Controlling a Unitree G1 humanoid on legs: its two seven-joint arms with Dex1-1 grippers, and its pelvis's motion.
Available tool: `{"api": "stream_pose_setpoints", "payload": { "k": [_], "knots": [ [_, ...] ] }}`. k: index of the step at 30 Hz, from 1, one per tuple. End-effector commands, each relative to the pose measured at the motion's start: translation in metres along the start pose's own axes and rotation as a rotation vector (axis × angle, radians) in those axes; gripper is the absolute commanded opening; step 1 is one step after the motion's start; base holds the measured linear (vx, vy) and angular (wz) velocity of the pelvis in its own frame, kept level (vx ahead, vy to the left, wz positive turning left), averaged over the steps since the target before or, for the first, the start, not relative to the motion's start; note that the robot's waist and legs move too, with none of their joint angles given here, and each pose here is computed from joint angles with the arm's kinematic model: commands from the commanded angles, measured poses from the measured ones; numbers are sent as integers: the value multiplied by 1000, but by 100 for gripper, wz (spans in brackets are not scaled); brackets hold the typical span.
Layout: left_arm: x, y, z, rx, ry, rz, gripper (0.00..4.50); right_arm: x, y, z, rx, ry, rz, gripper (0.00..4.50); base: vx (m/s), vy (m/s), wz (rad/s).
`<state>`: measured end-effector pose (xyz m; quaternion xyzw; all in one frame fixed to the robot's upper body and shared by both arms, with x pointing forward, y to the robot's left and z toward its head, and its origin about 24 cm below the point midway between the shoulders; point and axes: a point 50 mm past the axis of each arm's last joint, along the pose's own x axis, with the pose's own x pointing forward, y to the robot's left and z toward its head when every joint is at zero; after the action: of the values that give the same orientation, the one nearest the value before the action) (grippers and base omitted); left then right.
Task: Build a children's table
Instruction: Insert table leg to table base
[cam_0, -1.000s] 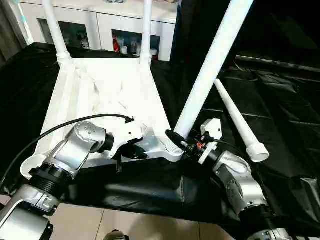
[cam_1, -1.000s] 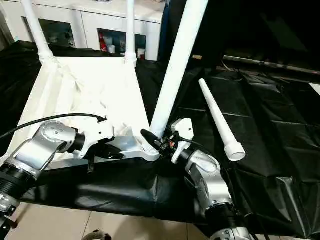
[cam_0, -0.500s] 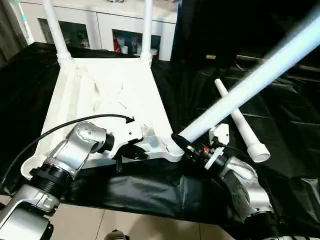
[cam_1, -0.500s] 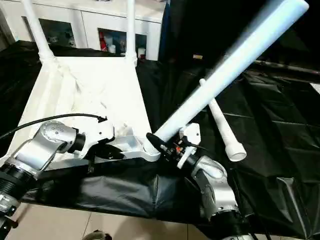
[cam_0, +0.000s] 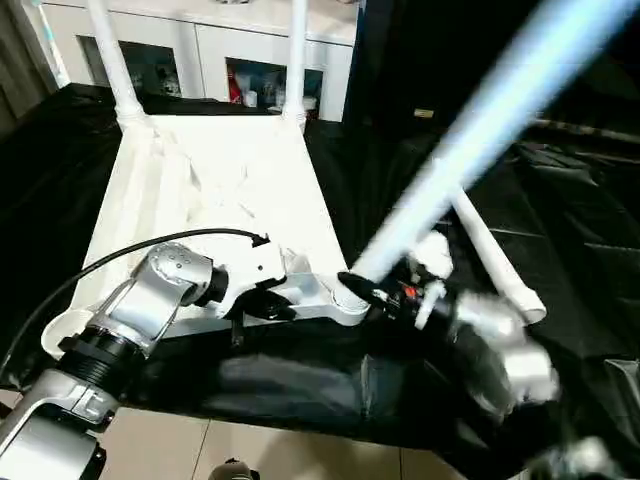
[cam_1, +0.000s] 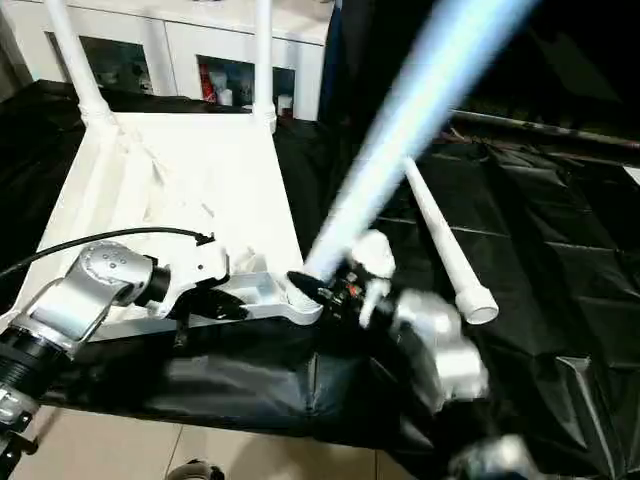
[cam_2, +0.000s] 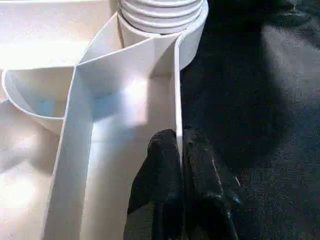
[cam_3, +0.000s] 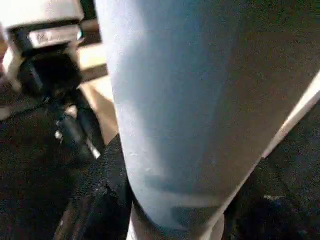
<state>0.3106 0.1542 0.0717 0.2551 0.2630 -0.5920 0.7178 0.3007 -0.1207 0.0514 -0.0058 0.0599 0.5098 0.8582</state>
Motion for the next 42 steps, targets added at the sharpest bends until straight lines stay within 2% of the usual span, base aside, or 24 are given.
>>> {"api": "stream_pose_setpoints", "payload": {
  "k": [1, 5, 9, 13, 17, 21, 34, 39, 42],
  "knots": [
    [-7, 3, 11, 62, -2, -8, 0, -12, -2, -32, 68, 219, 33, 191, 0, 0, 0],
    [-7, 2, 11, 70, -6, -28, 0, -10, -6, -26, 57, 287, 137, 191, 0, 0, 0],
    [-7, 0, 13, 83, -12, -54, 0, -11, -6, -26, 61, 315, 207, 191, 0, 0, 0],
    [-7, -5, 12, 113, -1, -114, 0, -15, -8, -29, 39, 363, 304, 191, 0, 0, 0],
    [-6, -7, 14, 124, -10, -133, 0, -16, -7, -29, 33, 363, 340, 191, 0, 0, 0],
    [-7, -9, 12, 137, -1, -157, 0, -20, -1, -35, 0, 390, 404, 191, 0, 0, 0],
    [-5, -6, 12, 136, 2, -131, 0, -18, 4, -41, -11, 358, 401, 190, 0, 0, 0],
    [-6, -6, 13, 121, -13, -122, 0, -13, 0, -41, 42, 302, 320, 190, 0, 0, 0],
    [-7, -6, 12, 117, -14, -120, 0, -12, 0, -42, 45, 296, 312, 190, 0, 0, 0]
  ]
}}
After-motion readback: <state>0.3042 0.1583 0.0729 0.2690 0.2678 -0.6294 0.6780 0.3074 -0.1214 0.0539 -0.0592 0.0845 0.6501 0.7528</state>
